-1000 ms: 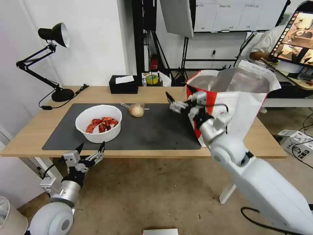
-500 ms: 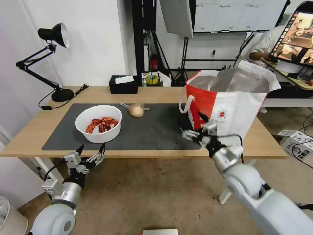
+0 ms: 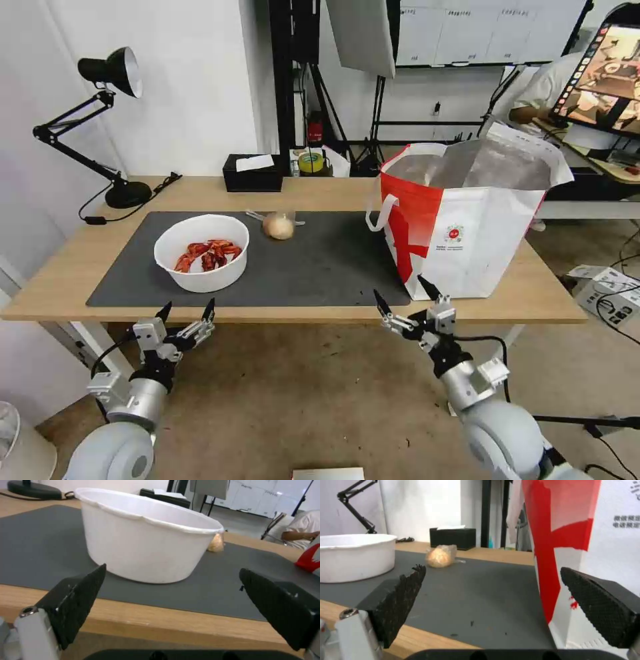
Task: Pick up the trash from the table and place it into the takeout bag.
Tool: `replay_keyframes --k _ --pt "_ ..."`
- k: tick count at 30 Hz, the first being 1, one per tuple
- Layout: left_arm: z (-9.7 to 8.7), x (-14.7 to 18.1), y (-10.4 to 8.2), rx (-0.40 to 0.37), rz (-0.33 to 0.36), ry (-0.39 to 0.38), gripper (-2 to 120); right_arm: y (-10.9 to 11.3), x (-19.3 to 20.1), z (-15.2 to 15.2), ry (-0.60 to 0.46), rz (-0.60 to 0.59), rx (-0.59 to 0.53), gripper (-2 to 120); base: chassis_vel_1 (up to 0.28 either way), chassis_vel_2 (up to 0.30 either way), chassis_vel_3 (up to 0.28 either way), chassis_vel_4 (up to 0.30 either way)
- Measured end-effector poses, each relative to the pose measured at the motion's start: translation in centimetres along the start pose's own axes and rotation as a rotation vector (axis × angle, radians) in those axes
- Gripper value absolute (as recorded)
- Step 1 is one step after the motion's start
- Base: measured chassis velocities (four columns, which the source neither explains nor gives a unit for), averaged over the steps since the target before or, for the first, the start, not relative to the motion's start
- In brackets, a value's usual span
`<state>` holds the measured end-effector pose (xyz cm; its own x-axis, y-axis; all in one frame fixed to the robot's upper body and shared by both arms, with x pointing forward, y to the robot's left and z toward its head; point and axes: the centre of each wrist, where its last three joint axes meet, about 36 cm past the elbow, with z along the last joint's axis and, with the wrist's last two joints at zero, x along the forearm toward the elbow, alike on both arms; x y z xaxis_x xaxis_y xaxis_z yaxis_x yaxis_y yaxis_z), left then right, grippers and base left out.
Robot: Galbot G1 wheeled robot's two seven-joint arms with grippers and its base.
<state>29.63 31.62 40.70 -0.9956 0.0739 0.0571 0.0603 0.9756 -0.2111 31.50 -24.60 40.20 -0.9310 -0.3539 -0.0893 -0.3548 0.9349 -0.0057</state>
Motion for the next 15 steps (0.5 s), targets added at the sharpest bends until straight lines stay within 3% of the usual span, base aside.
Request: replay_keyframes --k 15 --pt "0.2 0.9 0.2 -0.009 -0.001 0.001 100 0.7 1.9 1.6 0.041 0.019 -0.010 100 0.000 0.000 0.000 0.000"
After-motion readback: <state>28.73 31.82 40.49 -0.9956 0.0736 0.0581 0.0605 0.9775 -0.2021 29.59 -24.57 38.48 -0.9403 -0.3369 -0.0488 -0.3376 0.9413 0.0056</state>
